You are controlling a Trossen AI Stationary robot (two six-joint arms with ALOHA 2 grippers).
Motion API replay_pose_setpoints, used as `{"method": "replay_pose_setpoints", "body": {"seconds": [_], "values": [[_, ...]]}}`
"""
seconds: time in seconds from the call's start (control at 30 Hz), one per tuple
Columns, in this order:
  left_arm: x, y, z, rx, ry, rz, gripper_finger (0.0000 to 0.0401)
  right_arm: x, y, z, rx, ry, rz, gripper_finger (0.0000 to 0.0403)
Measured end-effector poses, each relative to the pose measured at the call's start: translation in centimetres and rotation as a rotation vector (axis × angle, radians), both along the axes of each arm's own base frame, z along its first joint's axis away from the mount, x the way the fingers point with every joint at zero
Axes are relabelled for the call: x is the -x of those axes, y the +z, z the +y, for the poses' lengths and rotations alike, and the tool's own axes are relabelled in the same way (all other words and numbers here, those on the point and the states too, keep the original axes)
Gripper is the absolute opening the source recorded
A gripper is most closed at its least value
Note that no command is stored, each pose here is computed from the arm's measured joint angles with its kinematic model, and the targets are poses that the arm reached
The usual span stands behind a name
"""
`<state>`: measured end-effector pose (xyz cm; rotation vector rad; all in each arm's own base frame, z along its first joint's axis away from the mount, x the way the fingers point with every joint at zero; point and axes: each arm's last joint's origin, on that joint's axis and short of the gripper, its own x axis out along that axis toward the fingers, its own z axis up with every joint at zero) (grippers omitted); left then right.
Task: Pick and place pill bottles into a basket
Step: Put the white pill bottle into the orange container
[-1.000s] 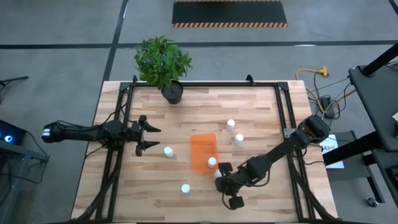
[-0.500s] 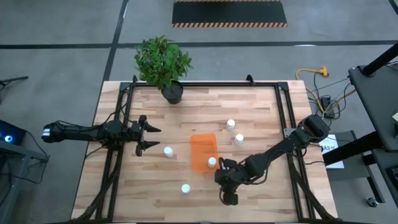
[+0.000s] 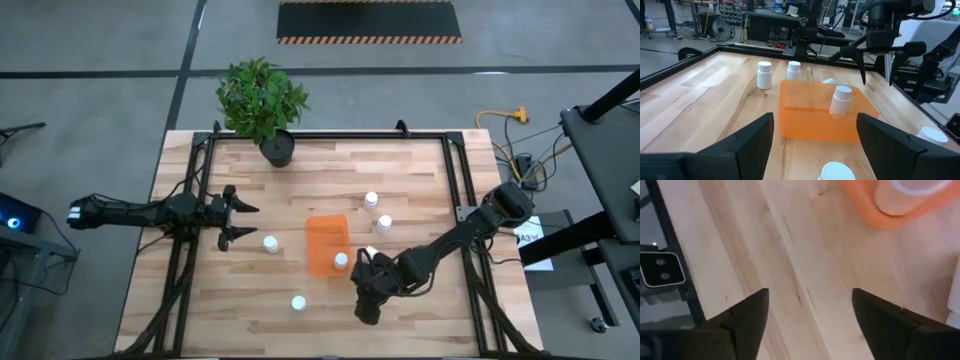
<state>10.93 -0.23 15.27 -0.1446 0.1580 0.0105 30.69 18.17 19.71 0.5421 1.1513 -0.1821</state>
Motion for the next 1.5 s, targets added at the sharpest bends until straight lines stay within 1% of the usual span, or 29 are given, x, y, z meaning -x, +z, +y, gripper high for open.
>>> {"method": "replay_pose_setpoints", "body": {"seconds": [0.1,0.2,0.33,0.47,0.6,0.73,0.87,0.93,1.0,1.07,1.17,1.3,1.4,1.5], "values": [[0.0,0.0,0.0,0.000,0.000,-0.001,0.0267,0.8,0.8,0.3,0.023,-0.051,-0.018,0.0295],[0.0,0.0,0.0,0.000,0.000,-0.001,0.0267,1.8,1.7,0.7,0.053,-0.123,-0.046,0.0301],[0.0,0.0,0.0,0.000,0.000,-0.001,0.0267,3.3,2.6,1.2,0.095,-0.216,-0.085,0.0299],[0.0,0.0,0.0,0.000,0.000,0.000,0.0267,4.4,3.2,1.7,0.098,-0.252,-0.110,0.0292],[0.0,0.0,0.0,0.000,0.000,0.000,0.0267,5.2,2.9,1.6,0.121,-0.282,-0.078,0.0286],[0.0,0.0,0.0,0.000,0.000,0.000,0.0267,6.2,2.1,1.3,0.169,-0.356,-0.073,0.0287],[0.0,0.0,0.0,0.000,0.000,0.000,0.0267,7.9,1.2,0.5,0.163,-0.437,-0.087,0.0288],[0.0,0.0,0.0,0.000,0.000,-0.002,0.0267,9.0,0.8,0.1,0.155,-0.463,-0.121,0.0286],[0.0,0.0,0.0,0.000,0.000,0.001,0.0267,10.2,0.6,-0.4,0.145,-0.461,-0.162,0.0285],[0.0,0.0,0.0,0.000,0.000,-0.001,0.0267,11.0,0.8,-0.9,0.114,-0.418,-0.204,0.0286],[0.0,0.0,0.0,0.000,0.000,0.001,0.0267,12.4,1.0,-2.2,0.099,-0.367,-0.231,0.0287],[0.0,0.0,0.0,0.000,0.000,0.001,0.0267,14.3,1.1,-4.2,0.073,-0.380,-0.265,0.0288],[0.0,0.0,0.0,0.000,0.001,-0.001,0.0267,15.7,0.7,-5.7,0.051,-0.417,-0.287,0.0288],[0.0,0.0,0.0,0.000,0.000,-0.002,0.0267,16.7,0.4,-6.7,0.030,-0.421,-0.308,0.0288]]}}
